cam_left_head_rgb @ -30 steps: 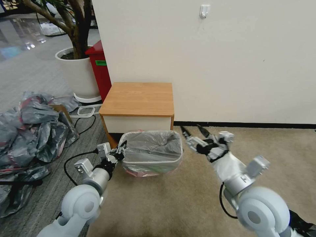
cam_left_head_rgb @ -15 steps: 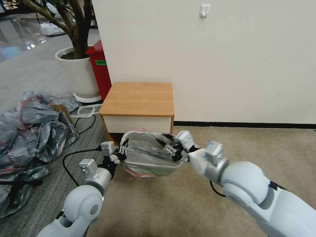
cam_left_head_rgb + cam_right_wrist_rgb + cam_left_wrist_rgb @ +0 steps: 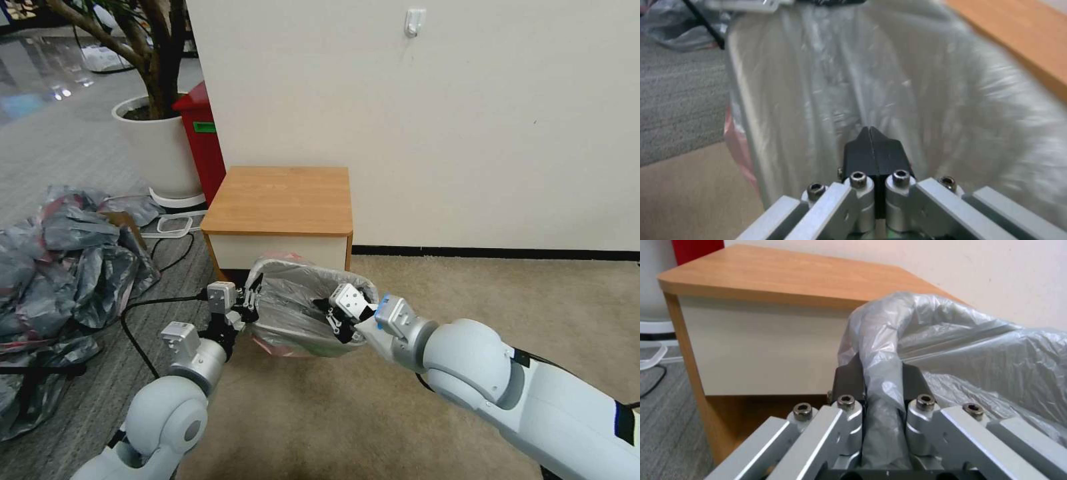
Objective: Pick up the garbage bag from the table and place it over the trash can.
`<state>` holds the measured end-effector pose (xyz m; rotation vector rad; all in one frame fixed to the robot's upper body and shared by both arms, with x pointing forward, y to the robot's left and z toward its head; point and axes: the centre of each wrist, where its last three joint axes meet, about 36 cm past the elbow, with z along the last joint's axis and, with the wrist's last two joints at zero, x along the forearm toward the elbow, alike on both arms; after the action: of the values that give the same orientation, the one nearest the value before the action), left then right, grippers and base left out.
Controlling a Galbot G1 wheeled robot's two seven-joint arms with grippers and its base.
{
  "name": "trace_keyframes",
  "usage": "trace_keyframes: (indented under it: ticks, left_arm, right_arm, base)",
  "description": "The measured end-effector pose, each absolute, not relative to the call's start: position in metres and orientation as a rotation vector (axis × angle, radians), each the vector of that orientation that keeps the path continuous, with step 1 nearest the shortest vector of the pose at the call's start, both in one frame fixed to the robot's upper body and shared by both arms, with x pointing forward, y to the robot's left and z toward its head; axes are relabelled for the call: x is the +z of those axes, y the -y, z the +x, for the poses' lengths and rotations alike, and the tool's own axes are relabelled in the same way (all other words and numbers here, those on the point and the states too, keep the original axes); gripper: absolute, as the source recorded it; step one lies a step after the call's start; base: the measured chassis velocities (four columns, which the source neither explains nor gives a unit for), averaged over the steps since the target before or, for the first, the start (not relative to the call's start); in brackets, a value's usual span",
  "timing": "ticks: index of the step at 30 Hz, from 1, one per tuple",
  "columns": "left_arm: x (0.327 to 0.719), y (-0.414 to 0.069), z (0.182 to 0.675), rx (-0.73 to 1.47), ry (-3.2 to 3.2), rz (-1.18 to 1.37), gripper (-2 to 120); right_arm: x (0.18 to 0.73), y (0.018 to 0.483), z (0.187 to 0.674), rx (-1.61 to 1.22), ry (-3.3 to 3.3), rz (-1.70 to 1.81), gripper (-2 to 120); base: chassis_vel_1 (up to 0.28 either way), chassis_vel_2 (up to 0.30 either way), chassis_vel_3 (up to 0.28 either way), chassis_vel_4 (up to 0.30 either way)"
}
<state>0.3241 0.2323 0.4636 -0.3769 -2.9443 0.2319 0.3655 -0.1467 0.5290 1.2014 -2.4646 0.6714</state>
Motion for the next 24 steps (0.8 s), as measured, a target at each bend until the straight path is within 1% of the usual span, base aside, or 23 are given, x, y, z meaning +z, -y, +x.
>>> trace_keyframes:
  ticks: [10, 16, 24]
  left_arm:
    - [0.467, -0.226, 0.32, 0.225, 2.955, -0.405, 9]
    - [0.466, -0.223, 0.315, 0.179, 2.975, -0.444, 9]
    - [0.467, -0.217, 0.311, 0.191, 2.972, -0.477, 9]
  right_arm:
    - [0.521, 0.136, 0.374, 0.708, 2.443, 1.214, 0]
    - [0.517, 0.13, 0.385, 0.74, 2.453, 1.185, 0]
    - [0.505, 0.125, 0.398, 0.771, 2.435, 1.158, 0]
  base:
    - [0.0, 0.0, 0.0, 0.0]
    - [0.0, 0.0, 0.0, 0.0]
    - [0.0, 0.0, 0.0, 0.0]
